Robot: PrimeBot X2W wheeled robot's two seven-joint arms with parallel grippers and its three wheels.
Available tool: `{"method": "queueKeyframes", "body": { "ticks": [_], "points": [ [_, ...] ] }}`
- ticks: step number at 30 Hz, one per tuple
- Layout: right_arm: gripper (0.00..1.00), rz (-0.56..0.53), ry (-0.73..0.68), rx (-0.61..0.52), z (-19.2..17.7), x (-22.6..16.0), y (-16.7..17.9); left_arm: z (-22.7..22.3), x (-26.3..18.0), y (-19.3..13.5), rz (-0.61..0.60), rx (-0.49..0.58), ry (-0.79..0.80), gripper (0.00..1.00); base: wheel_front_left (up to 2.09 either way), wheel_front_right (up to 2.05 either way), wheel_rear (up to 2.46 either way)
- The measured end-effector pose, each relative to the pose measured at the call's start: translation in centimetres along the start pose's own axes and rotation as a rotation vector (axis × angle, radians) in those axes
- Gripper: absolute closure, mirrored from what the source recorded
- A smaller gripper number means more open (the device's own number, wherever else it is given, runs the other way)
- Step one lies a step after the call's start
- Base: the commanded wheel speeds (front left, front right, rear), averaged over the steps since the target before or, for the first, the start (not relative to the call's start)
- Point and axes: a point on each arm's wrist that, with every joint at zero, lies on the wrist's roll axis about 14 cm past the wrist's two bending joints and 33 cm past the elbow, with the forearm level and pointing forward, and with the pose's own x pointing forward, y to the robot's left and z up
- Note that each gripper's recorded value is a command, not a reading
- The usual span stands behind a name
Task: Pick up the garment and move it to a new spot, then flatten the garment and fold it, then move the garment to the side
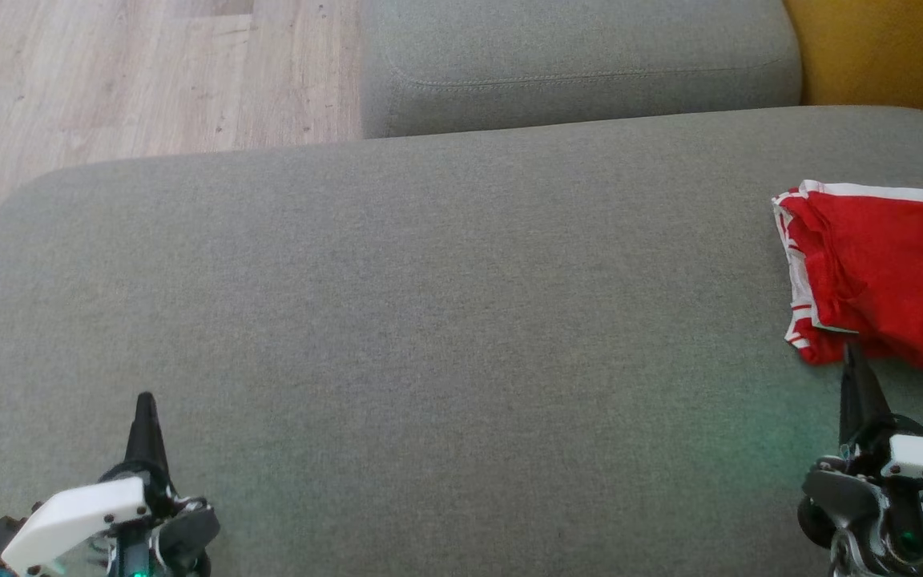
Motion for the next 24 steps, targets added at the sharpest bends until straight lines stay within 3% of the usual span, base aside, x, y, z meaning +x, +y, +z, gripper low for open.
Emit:
{"method": "queueKeyframes", "body": {
  "ticks": [24],
  "points": [
    [1.00,0.000,0.000,0.000,0.00,0.00,0.00,0.04,0.00,0.00,0.000,0.000,-0.001,1.00,0.00,0.00,0.00]
  ]
}}
